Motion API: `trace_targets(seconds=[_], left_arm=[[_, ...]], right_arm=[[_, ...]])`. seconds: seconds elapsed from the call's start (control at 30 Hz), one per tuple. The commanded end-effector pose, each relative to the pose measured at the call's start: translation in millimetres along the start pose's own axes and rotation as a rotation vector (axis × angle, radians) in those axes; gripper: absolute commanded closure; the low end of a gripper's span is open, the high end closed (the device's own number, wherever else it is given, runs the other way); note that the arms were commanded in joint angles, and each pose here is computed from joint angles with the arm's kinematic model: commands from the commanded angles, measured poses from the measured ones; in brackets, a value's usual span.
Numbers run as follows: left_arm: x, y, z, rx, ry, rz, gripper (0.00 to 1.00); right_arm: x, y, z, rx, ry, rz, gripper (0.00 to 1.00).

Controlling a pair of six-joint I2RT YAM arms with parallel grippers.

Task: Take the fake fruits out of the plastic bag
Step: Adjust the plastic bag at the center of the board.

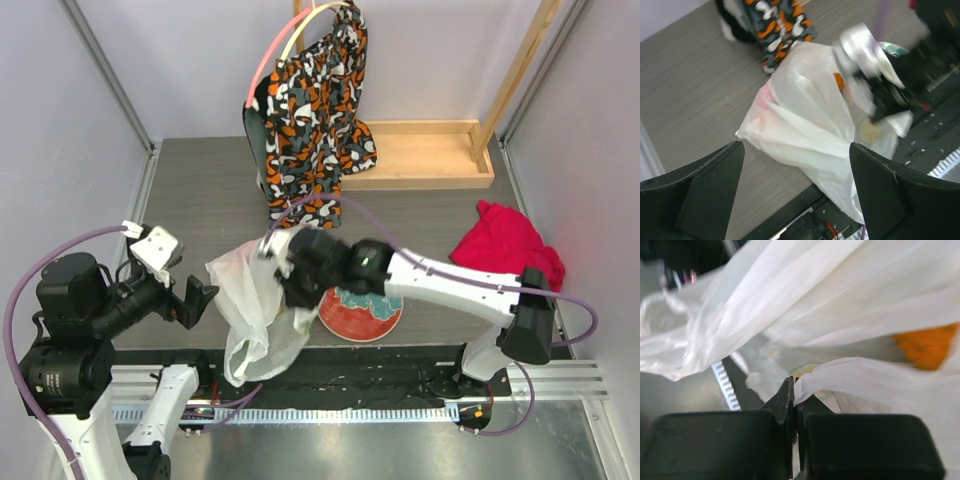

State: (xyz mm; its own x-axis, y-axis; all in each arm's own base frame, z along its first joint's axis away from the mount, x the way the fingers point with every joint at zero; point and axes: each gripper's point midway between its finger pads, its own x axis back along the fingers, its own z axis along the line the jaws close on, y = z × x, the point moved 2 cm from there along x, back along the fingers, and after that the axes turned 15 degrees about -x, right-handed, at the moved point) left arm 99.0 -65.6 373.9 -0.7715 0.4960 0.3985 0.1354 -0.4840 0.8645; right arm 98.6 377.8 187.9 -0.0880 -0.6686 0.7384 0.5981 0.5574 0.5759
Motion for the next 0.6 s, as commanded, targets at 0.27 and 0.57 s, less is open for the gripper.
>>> trace_targets(seconds=[0.27, 0.57], left_arm=[[-19.8, -13.5, -50.7, 0.253, -0.334, 0.005, 0.05], [-88.4, -46.8, -46.1, 0.255, -0.549, 0.171, 0.13]], right_arm=[[68.3, 122.4, -18.0, -0.227, 0.173, -0.319, 0.99], [60.4, 199.7, -85.6, -0.308, 0.119, -0.436, 0.99]])
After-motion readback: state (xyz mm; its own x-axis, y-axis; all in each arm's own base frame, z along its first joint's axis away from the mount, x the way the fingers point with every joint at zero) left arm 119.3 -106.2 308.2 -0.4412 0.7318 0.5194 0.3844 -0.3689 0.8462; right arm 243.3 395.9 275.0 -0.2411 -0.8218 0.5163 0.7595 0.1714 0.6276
